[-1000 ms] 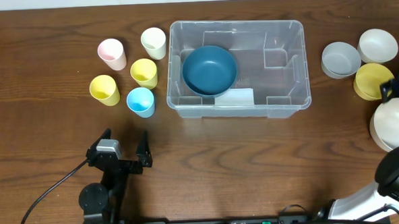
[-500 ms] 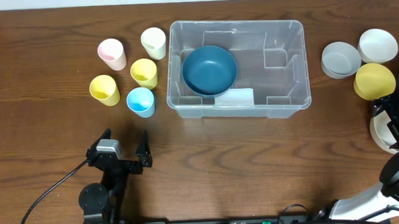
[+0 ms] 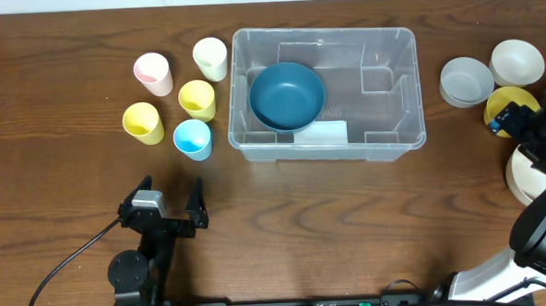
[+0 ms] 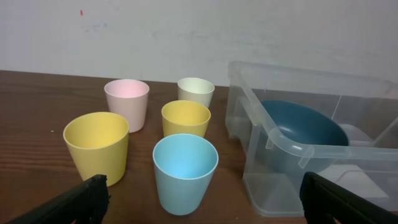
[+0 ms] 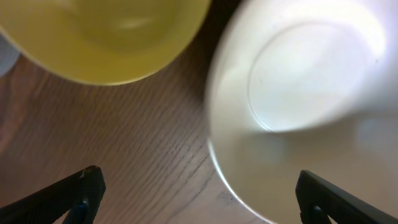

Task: Pack container
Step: 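Move the right gripper to the cream bowl and grasp its rim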

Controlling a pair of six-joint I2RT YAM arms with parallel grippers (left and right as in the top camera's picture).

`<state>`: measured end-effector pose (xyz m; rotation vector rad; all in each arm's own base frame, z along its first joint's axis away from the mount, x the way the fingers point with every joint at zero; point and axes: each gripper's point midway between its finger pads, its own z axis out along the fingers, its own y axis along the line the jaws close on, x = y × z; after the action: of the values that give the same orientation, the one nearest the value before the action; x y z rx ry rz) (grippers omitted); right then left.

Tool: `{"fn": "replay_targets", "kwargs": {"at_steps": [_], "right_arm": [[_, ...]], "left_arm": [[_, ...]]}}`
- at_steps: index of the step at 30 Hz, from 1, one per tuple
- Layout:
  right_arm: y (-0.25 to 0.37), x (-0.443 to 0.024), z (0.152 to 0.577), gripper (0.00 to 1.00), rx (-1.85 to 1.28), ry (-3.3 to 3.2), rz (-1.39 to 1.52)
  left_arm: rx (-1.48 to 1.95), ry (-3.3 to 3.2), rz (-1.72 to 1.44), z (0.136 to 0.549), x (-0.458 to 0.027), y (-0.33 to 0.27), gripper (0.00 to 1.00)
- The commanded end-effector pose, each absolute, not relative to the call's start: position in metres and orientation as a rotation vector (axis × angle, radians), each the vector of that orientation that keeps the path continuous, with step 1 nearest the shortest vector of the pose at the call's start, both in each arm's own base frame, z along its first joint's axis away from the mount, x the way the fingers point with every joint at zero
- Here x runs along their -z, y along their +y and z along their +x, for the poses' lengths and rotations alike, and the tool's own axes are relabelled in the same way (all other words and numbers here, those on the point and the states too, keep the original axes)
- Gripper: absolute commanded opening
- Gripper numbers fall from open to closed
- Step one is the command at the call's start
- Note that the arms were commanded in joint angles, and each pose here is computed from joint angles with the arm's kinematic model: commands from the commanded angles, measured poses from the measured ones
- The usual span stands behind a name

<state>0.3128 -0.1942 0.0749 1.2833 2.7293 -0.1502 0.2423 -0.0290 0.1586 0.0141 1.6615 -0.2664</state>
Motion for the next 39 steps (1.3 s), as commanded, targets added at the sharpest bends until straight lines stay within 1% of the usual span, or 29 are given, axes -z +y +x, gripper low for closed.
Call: {"fn": "replay_targets", "kwargs": {"at_steps": [1,5,12,17,18,21,22,23,24,25,26,29,31,33,34,35,39], "right_arm": [[-0.199,-0.077,0.31,0.99,0.262,2.777,1.171],[-0.197,-0.071,0.306,0.98,0.261,2.797,1.174],[-0.19,-0.045,0.295,0.97,0.249,2.837,1.147],[-0.188,-0.038,0.292,0.95,0.248,2.843,1.147],[-0.188,-0.038,0.292,0.93,0.248,2.843,1.147],[-0.188,-0.038,0.292,0.8,0.249,2.846,1.14],[-0.188,-0.038,0.292,0.73,0.249,2.847,1.138],[-0.188,-0.038,0.292,0.56,0.249,2.847,1.138],[-0.188,-0.038,0.291,0.45,0.249,2.848,1.138],[-0.188,-0.038,0.291,0.39,0.248,2.849,1.139],[-0.188,-0.038,0.291,0.37,0.248,2.851,1.142],[-0.187,-0.038,0.288,0.38,0.247,2.85,1.172],[-0.185,-0.037,0.287,0.36,0.244,2.856,1.172],[-0.184,-0.036,0.285,0.31,0.239,2.864,1.175],[-0.183,-0.035,0.283,0.25,0.239,2.87,1.177],[-0.182,-0.034,0.282,0.23,0.238,2.874,1.177],[-0.179,-0.028,0.275,0.21,0.237,2.891,1.193]], "left_arm": [[0.276,1.707,0.003,0.242,-0.143,-0.029,0.98],[0.276,1.707,0.003,0.242,-0.143,-0.029,0.98],[0.276,1.707,0.004,0.242,-0.143,-0.029,0.98],[0.276,1.707,0.003,0.242,-0.143,-0.029,0.98],[0.276,1.707,0.003,0.242,-0.143,-0.029,0.98],[0.276,1.707,0.003,0.242,-0.143,-0.029,0.98],[0.276,1.707,0.003,0.242,-0.143,-0.029,0.98],[0.276,1.707,0.003,0.242,-0.143,-0.029,0.98],[0.276,1.707,0.003,0.242,-0.143,-0.029,0.98],[0.276,1.707,0.003,0.242,-0.143,-0.029,0.98],[0.276,1.707,0.003,0.242,-0.143,-0.029,0.98],[0.276,1.707,0.003,0.242,-0.143,-0.029,0.98],[0.276,1.707,0.003,0.242,-0.143,-0.029,0.98],[0.276,1.707,0.003,0.242,-0.143,-0.029,0.98],[0.276,1.707,0.003,0.242,-0.143,-0.029,0.98],[0.276,1.707,0.003,0.242,-0.143,-0.029,0.98],[0.276,1.707,0.003,0.242,-0.143,-0.029,0.98]]}}
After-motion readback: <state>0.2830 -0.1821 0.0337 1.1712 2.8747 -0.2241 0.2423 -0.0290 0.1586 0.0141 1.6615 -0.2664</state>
